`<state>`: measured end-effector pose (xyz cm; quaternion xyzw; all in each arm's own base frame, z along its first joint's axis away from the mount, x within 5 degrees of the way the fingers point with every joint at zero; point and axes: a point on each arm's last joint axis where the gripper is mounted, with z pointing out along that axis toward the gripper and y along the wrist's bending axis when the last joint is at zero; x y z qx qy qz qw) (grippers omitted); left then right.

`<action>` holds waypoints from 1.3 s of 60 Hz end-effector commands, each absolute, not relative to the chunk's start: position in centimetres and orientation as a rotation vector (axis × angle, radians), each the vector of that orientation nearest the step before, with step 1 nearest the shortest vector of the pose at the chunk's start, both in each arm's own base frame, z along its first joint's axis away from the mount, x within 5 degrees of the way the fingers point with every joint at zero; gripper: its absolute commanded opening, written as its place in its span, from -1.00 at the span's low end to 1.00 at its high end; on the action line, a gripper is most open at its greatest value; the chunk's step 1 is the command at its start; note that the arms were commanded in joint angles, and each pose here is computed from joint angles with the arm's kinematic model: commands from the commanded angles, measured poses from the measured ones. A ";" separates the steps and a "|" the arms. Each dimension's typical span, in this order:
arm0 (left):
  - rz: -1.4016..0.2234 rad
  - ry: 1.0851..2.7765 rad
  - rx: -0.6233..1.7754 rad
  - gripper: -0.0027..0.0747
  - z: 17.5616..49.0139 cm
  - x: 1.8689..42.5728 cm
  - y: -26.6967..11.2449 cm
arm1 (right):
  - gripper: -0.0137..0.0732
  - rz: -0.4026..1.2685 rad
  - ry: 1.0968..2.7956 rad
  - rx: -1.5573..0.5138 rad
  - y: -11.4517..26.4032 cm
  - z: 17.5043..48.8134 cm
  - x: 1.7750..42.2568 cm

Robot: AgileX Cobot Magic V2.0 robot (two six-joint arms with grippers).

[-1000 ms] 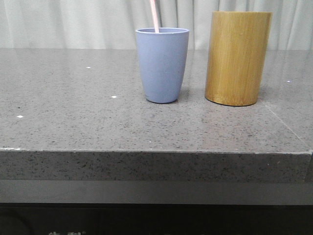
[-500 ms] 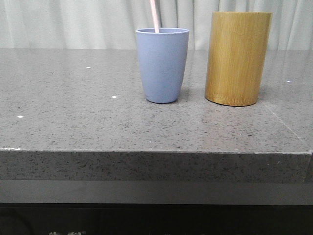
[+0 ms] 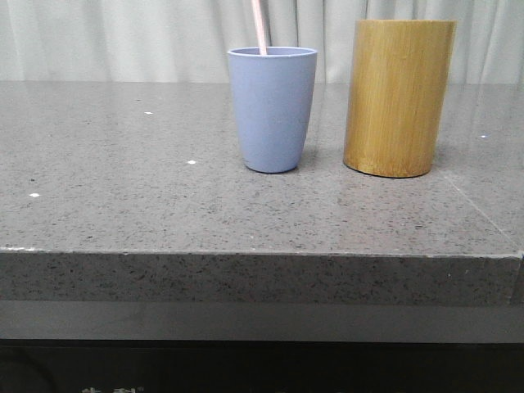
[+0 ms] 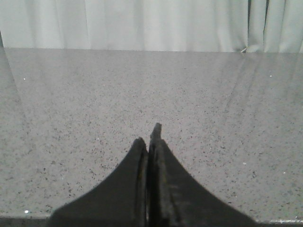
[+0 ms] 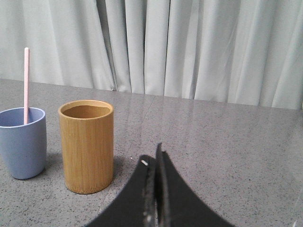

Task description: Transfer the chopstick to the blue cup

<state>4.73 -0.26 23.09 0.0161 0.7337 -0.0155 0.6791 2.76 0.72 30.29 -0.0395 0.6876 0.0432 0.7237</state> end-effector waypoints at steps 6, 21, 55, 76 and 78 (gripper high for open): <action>-0.040 1.486 0.013 -0.98 21.8 5.2 -0.2 | -0.92 0.081 1.426 -0.070 0.6 31.7 2.7; -0.039 1.524 0.013 -0.98 20.6 5.5 -0.2 | -0.92 0.081 1.426 -0.070 0.6 31.7 2.7; -0.039 1.524 0.013 -0.98 20.6 5.5 -0.2 | -0.92 0.081 1.426 -0.070 0.6 31.7 2.7; -0.039 1.524 0.013 -0.98 20.6 5.5 -0.2 | -0.92 0.077 1.441 -0.069 0.6 30.9 3.1; -0.039 1.524 0.013 -0.98 20.6 5.5 -0.2 | -0.92 0.076 1.460 -0.068 0.6 30.2 3.4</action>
